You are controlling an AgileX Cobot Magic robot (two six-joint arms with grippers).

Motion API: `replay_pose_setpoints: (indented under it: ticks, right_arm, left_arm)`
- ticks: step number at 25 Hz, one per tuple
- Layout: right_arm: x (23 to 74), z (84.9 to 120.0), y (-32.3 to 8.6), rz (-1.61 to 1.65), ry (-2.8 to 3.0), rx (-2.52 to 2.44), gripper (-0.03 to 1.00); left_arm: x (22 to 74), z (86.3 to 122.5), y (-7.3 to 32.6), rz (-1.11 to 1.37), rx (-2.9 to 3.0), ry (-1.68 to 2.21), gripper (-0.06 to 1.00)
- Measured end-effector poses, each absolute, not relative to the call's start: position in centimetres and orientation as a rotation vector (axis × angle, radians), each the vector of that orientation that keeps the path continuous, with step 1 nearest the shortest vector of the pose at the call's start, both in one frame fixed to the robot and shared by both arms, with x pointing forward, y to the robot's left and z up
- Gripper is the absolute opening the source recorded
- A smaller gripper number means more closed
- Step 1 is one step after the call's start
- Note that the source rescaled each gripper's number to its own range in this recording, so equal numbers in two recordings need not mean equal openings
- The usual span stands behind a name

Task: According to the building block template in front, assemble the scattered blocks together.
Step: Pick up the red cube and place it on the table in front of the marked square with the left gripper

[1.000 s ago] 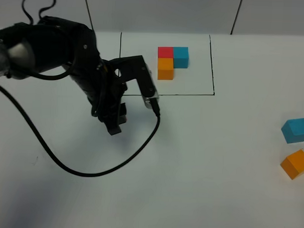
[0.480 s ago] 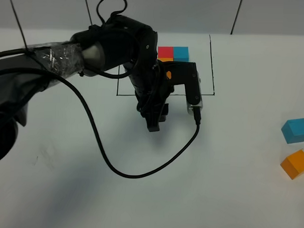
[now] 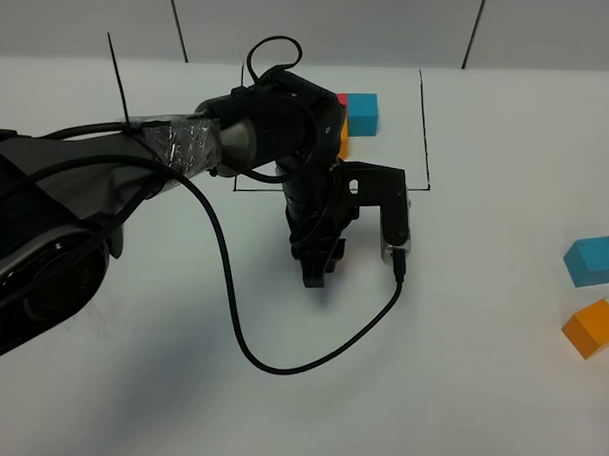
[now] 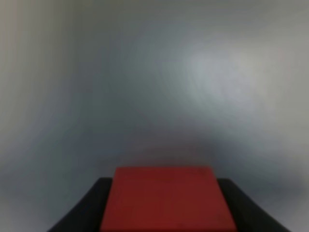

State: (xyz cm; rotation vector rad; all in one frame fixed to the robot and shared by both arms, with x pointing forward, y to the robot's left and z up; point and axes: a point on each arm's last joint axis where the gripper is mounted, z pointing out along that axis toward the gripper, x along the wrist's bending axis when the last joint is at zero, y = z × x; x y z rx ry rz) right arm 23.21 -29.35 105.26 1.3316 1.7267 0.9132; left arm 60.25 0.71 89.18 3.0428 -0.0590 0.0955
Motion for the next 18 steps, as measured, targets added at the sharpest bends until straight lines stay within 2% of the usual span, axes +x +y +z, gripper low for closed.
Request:
replay_pose_setpoints:
  ticks: [13,14,16,18]
  right_arm:
    - [23.21,105.26,-29.35,0.913,1.727,1.332,0.00]
    - [23.21,105.26,-29.35,0.913,1.727,1.332,0.00]
    - [23.21,105.26,-29.35,0.913,1.727,1.332,0.00]
    - [23.21,105.26,-29.35,0.913,1.727,1.332,0.00]
  left_arm:
    - [60.47,88.93,0.53,0.120,3.030,-0.102,0.00]
    - [60.41,88.94,0.58,0.109,3.036,-0.110,0.04]
    - [60.24,88.91,0.70,0.078,3.051,-0.120,0.21]
    - [60.15,88.90,0.72,0.068,3.057,-0.125,0.49]
